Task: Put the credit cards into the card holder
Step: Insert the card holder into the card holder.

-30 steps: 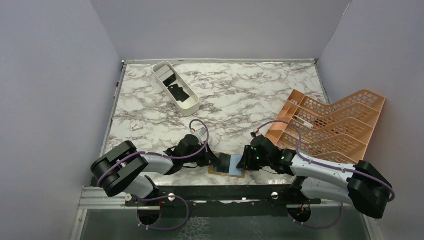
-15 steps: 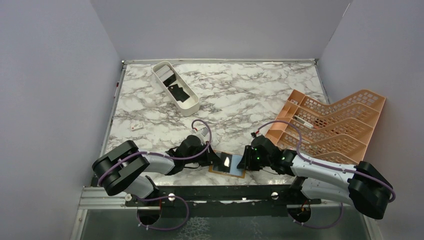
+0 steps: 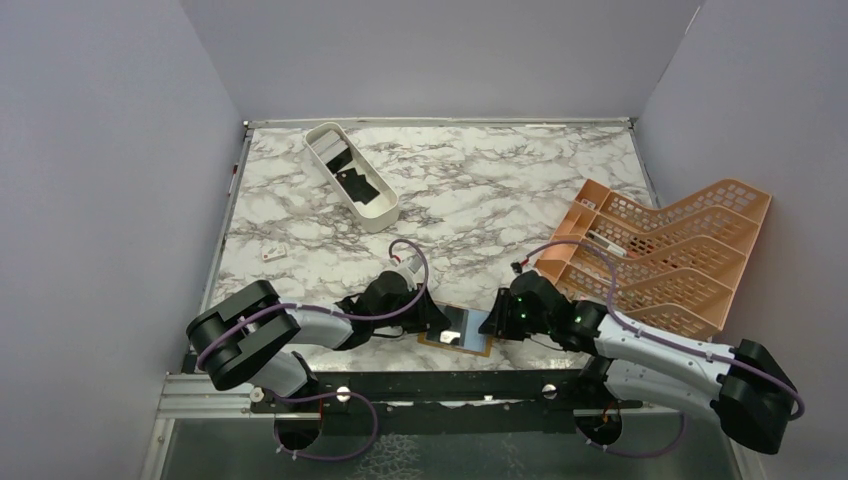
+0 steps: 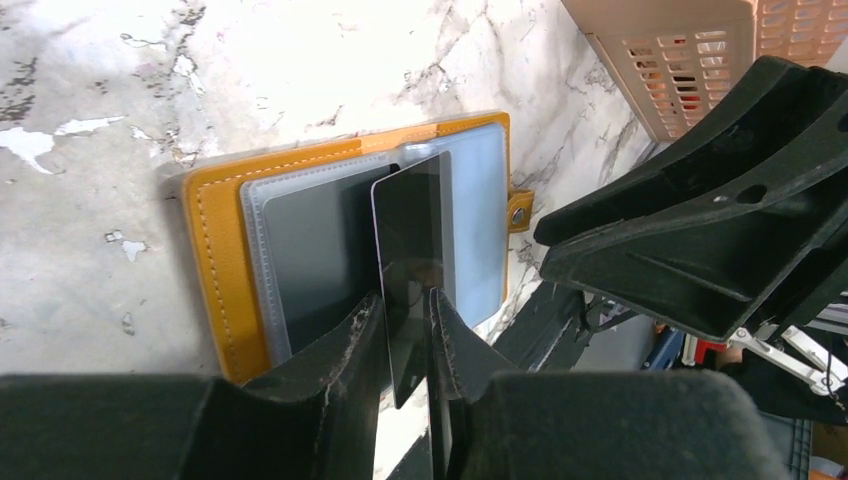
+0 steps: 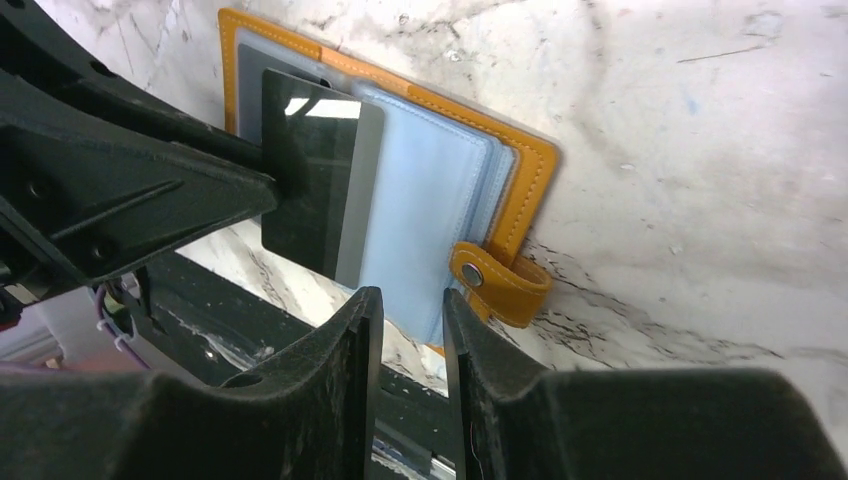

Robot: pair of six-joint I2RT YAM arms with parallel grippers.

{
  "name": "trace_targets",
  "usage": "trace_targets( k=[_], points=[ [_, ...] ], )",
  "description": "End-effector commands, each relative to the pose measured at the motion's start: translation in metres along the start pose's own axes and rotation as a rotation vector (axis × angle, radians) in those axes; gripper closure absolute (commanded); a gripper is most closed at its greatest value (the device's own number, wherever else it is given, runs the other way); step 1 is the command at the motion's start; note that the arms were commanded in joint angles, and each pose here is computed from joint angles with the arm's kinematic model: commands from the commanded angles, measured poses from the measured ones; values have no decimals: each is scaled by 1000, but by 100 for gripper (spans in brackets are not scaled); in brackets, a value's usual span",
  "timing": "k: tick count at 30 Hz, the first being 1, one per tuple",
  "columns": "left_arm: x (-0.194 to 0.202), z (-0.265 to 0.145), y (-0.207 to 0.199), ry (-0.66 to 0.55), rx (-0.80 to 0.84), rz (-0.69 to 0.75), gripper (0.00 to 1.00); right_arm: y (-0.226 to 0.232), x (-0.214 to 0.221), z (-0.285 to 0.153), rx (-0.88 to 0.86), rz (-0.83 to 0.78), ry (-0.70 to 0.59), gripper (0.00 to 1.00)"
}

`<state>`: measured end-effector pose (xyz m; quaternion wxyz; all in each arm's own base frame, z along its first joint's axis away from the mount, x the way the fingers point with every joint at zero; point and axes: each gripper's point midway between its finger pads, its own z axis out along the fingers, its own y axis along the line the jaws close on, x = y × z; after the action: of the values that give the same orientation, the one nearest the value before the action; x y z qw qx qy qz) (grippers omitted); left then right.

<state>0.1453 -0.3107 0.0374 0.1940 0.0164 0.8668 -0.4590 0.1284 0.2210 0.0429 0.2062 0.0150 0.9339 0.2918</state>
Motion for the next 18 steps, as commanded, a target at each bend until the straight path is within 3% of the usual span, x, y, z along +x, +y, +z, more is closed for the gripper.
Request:
trace_targets(
  k=[1, 9, 18],
  points=[
    [-4, 4, -4, -17, -5, 24, 74, -11, -17, -12, 102, 51, -87, 67],
    [-7, 7, -11, -22, 7, 45, 66, -27, -20, -14, 180, 85, -119, 63],
    [0, 15, -14, -6, -10, 69, 65, -35, -10, -5, 202, 93, -83, 62]
  ],
)
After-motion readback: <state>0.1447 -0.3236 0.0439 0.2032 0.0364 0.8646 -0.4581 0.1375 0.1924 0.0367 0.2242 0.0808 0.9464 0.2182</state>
